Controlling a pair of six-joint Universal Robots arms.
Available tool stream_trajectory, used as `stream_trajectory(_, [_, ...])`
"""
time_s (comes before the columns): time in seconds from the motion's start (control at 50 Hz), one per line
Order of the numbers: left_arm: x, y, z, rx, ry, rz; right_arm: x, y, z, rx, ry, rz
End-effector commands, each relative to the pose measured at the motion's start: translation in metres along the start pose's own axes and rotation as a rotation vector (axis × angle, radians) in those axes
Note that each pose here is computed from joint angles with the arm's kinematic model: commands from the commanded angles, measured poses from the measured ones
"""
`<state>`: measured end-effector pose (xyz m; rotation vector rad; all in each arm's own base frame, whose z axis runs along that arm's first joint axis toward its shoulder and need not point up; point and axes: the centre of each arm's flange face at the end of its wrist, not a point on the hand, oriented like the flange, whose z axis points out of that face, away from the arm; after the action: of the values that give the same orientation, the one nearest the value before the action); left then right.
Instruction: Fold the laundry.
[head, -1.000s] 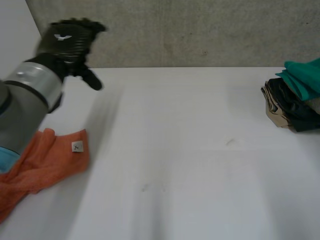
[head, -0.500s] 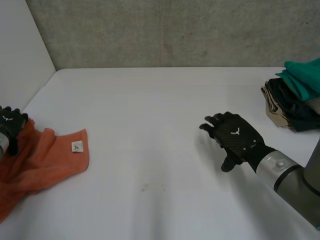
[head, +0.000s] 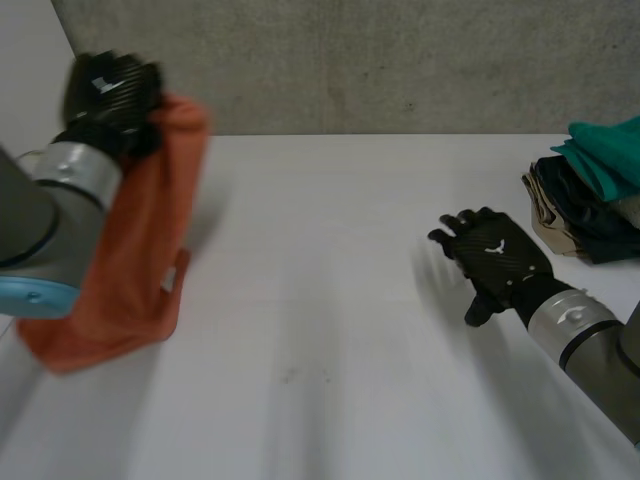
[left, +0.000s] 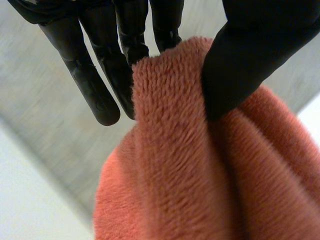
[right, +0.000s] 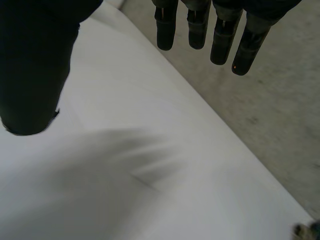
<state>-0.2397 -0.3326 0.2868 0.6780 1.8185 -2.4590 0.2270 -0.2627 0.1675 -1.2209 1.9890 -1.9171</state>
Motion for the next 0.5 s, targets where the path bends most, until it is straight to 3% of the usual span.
stream_trajectory(0.02, [0.100, -0.035, -0.028, 0.003, 0.279, -0.221, 0.016, -0.001, -0.001, -0.015, 0.086, -0.008])
stream_trajectory(0.04, [0.127, -0.032, -0.041, -0.024, 0.351, -0.235, 0.017, -0.001, -0.001, -0.016, 0.089, -0.008])
stream_trajectory(0.14, [0.186, 0.000, -0.077, -0.144, 0.502, -0.224, 0.021, 0.001, 0.000, -0.020, 0.101, -0.006])
stream_trajectory(0.22, [0.196, 0.033, -0.090, -0.285, 0.488, -0.193, 0.022, 0.000, 0.000, -0.019, 0.103, -0.007])
stream_trajectory(0.3, [0.198, 0.032, -0.115, -0.359, 0.505, -0.161, 0.023, -0.001, 0.001, -0.017, 0.106, -0.009])
stream_trajectory(0.34, [0.196, 0.019, -0.121, -0.329, 0.513, -0.167, 0.023, -0.001, 0.001, -0.017, 0.106, -0.009])
stream_trajectory(0.42, [0.155, -0.028, -0.105, -0.173, 0.397, -0.215, 0.026, -0.004, 0.003, -0.013, 0.112, -0.012])
stream_trajectory(0.5, [0.116, -0.035, -0.092, -0.126, 0.289, -0.214, 0.031, -0.015, 0.002, -0.012, 0.118, -0.015])
